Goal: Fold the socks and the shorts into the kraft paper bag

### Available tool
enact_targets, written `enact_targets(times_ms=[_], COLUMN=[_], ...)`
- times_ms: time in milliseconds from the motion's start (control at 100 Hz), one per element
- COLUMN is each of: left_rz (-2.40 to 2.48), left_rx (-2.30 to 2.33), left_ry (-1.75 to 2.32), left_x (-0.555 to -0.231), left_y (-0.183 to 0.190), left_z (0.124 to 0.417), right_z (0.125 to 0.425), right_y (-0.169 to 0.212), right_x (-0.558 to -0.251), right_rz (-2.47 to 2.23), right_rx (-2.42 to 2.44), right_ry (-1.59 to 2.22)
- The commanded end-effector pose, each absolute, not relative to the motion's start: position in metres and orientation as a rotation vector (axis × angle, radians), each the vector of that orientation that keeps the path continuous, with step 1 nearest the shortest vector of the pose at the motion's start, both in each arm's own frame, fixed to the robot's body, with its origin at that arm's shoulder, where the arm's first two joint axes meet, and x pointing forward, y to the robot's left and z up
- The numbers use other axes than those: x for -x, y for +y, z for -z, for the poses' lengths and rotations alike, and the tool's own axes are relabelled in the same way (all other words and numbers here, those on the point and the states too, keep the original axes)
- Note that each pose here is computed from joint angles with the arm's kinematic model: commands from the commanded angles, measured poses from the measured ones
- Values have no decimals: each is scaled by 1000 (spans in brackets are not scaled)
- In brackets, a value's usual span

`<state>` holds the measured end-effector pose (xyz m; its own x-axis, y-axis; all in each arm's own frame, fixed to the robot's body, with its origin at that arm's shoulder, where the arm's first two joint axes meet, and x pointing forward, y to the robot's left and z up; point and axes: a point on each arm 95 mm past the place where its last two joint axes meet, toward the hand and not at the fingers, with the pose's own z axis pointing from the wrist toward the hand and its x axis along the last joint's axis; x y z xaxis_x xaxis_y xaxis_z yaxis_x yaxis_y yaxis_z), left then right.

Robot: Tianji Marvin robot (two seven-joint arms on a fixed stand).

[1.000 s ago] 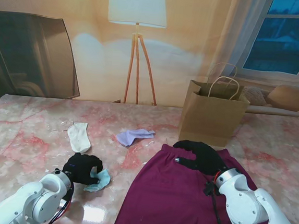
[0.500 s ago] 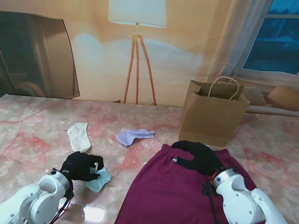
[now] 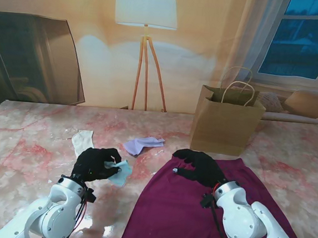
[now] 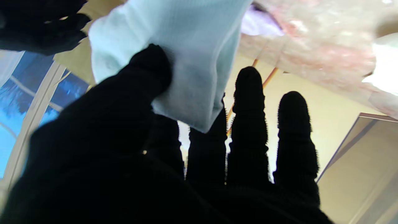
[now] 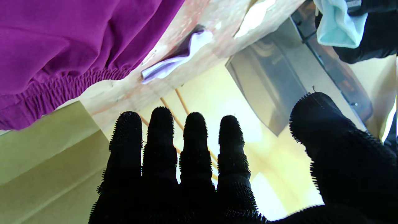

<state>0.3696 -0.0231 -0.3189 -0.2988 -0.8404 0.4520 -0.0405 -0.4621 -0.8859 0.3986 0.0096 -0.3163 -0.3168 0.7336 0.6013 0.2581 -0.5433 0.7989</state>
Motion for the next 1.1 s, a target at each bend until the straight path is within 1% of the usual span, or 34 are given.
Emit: enact_targets(times_ms=[0,210,390,800,1090], left_rz=[1882,1993,2069,2173,2185], left_rx=[1357,1341,1325,1357,1355], left_ry=[1101,1008,982,977,992], left_x=[-371,-371,-375,-385,-388], left_y=[-39,-70,-96,-142,-155], left_z=[306,290,281,279,281], right_z=[321,326,327,318,313], right_y=[19,33,37,16,5], right_x=[-395,-393,-390,-378,-370], right_rz=[-1945,-2034,-2086,-2102,-2118], right_rx=[-1615,-1716,-1742,-1701,-1675], right_ry=[1246,1162,1074,921,896])
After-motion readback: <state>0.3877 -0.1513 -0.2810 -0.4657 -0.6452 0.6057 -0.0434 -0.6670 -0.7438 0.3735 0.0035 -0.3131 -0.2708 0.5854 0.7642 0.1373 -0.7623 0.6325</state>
